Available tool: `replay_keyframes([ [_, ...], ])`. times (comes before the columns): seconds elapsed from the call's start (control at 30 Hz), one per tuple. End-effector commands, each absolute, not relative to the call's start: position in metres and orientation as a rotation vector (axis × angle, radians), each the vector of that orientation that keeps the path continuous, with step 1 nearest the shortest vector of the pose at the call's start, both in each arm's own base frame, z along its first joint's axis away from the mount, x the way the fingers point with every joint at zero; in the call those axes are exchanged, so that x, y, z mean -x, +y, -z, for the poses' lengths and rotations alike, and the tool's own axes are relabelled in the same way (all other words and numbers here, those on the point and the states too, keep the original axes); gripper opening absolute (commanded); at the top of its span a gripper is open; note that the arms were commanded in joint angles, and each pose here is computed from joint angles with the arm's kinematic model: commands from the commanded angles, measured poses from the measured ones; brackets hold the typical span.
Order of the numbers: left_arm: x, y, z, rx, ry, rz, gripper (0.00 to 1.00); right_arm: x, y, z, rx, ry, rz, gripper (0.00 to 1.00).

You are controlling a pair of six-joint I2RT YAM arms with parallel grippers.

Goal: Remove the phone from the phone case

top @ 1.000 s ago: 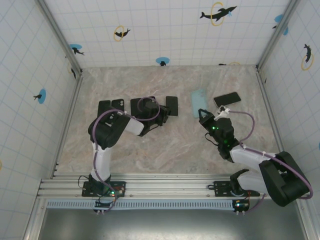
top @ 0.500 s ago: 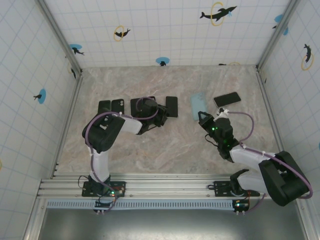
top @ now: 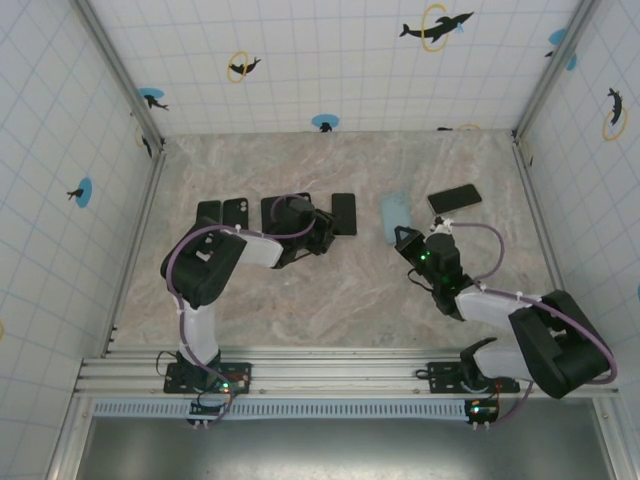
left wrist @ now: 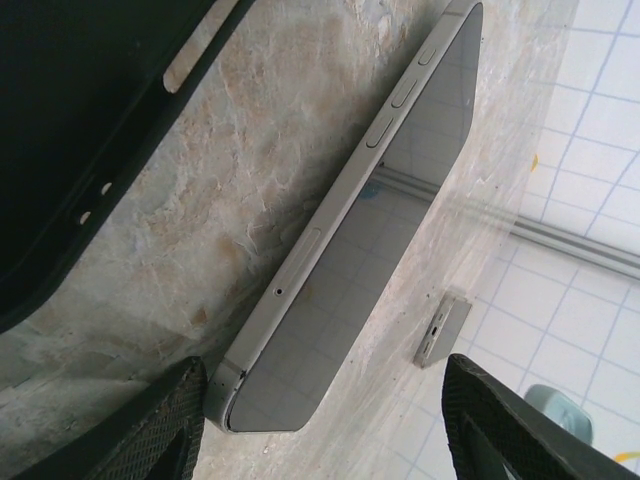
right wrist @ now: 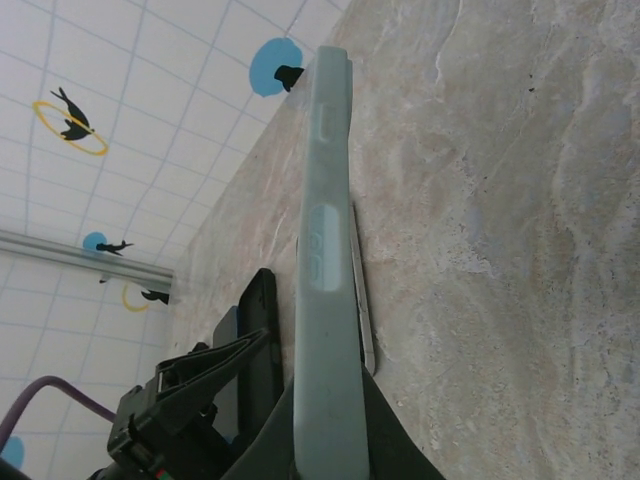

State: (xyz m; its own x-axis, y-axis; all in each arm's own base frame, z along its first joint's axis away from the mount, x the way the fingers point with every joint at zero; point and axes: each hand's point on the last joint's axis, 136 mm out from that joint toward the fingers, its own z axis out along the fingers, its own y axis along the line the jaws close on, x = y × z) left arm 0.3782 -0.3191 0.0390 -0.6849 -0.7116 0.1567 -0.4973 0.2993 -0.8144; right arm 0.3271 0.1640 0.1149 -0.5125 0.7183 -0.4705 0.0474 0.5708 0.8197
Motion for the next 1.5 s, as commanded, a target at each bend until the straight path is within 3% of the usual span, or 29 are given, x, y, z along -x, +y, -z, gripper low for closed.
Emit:
replay_keyframes([
  [0.0, -0.378, -0.311, -0.045, 1.147, 2.346, 1.295, 0.65, -0.345, 0.166, -0.133, -0.606, 1.866, -0.986, 0.05],
  [0.33, -0.375, -0.307, -0.057, 1.115, 2.353, 1.282, 0.68, -0.374, 0.185, -0.114, -0.579, 1.887, -0.964, 0.07],
  [0.83, -0.369, -0.303, -0.143, 0.732, 2.36, 1.23, 0.8, -0.414, 0.222, -0.076, -0.577, 1.947, -0.968, 0.09],
  [1.47, -0.357, -0.289, -0.141, 0.717, 2.372, 1.254, 0.85, -0.413, 0.227, -0.049, -0.598, 2.035, -0.904, 0.2],
])
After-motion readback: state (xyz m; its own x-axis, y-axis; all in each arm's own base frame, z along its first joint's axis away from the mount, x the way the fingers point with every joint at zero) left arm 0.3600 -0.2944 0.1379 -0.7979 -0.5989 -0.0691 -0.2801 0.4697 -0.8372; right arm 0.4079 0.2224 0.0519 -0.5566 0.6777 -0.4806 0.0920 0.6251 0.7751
